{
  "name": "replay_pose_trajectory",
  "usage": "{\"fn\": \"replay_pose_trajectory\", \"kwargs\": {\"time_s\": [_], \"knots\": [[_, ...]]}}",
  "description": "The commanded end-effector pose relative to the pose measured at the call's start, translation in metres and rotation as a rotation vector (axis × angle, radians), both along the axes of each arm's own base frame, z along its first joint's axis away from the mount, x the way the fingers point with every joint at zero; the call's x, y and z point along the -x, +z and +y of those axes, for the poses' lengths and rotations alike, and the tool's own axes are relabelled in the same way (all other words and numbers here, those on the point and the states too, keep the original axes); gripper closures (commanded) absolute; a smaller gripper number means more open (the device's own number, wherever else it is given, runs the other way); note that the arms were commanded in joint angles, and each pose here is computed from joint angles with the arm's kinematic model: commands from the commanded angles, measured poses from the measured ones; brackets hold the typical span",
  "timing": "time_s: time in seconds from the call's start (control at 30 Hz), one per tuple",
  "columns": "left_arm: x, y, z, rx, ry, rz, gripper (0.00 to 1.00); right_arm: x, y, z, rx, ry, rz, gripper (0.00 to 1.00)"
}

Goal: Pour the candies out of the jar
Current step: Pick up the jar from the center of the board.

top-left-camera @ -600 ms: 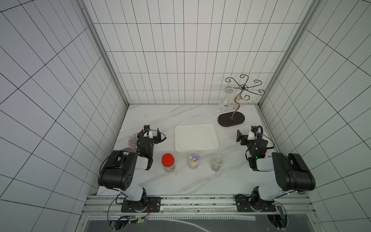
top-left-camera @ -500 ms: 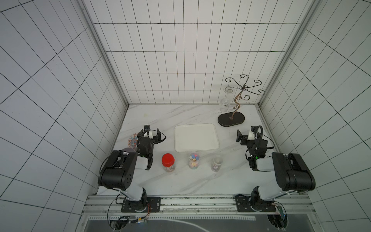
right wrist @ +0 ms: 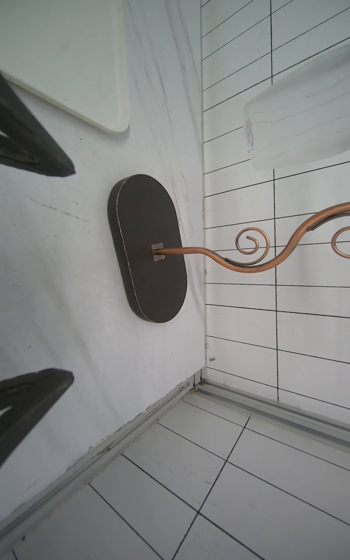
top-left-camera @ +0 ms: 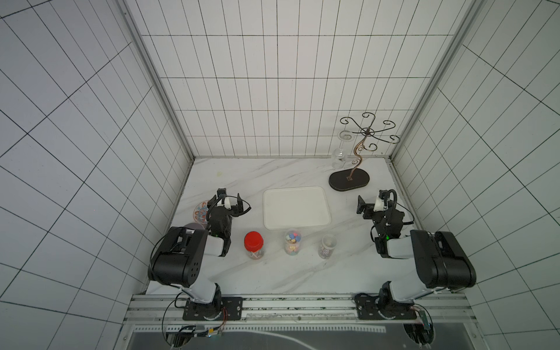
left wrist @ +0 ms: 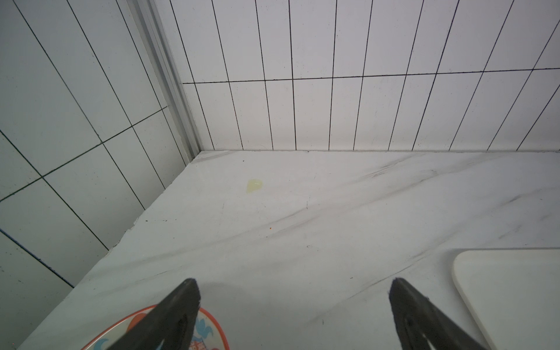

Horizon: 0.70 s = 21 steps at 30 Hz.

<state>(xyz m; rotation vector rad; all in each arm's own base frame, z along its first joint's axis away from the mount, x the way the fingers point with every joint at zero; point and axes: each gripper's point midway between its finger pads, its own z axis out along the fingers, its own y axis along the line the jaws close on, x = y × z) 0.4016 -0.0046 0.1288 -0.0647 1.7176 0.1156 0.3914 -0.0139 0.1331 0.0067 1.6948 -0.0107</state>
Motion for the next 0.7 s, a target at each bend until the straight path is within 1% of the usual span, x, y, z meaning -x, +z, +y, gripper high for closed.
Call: {"fn": "replay_pose_trajectory", "kwargs": {"time_s": [0.0,0.5,0.57,0.6,0.63,0.67], "knots": [[0.001,0.0,0.001,0.003,0.008,-0.008,0.03,0.007,-0.004,-0.003,0.006,0.001,-0.002,0.0],[0.001,0.0,0.002,0.01,0.009,-0.01,0.03,0.009,-0.003,-0.004,-0.009,-0.001,-0.011,0.0],[0.001,0.003,0.003,0.005,0.019,-0.02,0.03,0.012,0.002,0.005,0.006,0.058,-0.028,0.0],[0.001,0.005,0.007,0.002,0.055,-0.017,0.03,0.014,0.006,0.009,0.016,0.083,-0.04,0.0],[-0.001,0.01,0.006,-0.004,0.062,-0.006,0.03,0.015,0.011,0.01,0.012,0.088,-0.04,0.0],[-0.003,0.016,0.004,-0.012,0.057,0.016,0.03,0.013,0.014,0.008,0.003,0.075,-0.011,0.0]]}}
